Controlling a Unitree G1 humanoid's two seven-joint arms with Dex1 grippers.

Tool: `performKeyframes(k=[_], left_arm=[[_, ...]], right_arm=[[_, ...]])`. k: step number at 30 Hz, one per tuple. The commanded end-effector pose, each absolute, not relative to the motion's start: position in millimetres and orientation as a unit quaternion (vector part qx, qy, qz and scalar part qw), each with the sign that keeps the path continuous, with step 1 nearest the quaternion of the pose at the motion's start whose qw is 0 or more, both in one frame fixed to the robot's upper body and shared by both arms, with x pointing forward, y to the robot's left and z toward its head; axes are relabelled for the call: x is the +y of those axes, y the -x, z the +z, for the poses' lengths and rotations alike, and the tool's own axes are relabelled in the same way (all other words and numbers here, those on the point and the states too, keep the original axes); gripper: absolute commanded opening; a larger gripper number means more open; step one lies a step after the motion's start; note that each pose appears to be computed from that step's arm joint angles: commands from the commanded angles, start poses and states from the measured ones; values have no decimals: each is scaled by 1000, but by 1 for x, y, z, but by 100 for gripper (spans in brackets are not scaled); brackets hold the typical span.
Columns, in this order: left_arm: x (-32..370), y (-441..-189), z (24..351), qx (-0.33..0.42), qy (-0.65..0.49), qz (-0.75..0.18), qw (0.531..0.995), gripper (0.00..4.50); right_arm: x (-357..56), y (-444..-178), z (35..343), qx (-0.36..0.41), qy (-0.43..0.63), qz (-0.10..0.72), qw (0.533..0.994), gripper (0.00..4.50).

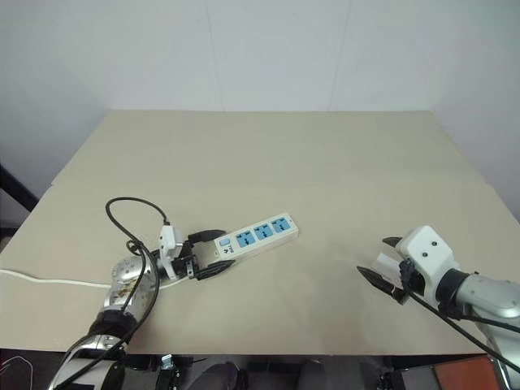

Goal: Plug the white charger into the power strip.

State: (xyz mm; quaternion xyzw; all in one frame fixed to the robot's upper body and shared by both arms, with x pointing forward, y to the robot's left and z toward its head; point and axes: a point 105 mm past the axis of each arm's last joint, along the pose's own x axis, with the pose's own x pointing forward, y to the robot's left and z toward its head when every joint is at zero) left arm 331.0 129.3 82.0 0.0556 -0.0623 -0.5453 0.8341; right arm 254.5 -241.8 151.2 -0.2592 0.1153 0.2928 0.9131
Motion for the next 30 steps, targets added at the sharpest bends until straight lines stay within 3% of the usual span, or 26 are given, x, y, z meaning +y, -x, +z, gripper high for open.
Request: performKeyframes(k=[1,6,11,19,25,30], left_arm=[[123,-337,78,-57,-87,-539,836,448],[119,-338,78,-57,-88,-545,832,448],[120,-336,74,-48,-81,-548,831,328],[116,-327,78,-41,-61,-574,816,327],[109,-313,87,-32,-55,-630,774,327],[105,-313,92,-30,-64,-645,761,327]], right_arm=[[-240,-257,161,96,265,288,915,450],[-239,-258,161,96,266,289,914,450],[-240,-258,161,97,268,286,915,450],[-241,-264,171,111,302,293,900,450],[-268,-281,179,299,349,324,827,450],[-279,-304,179,388,364,311,788,450]])
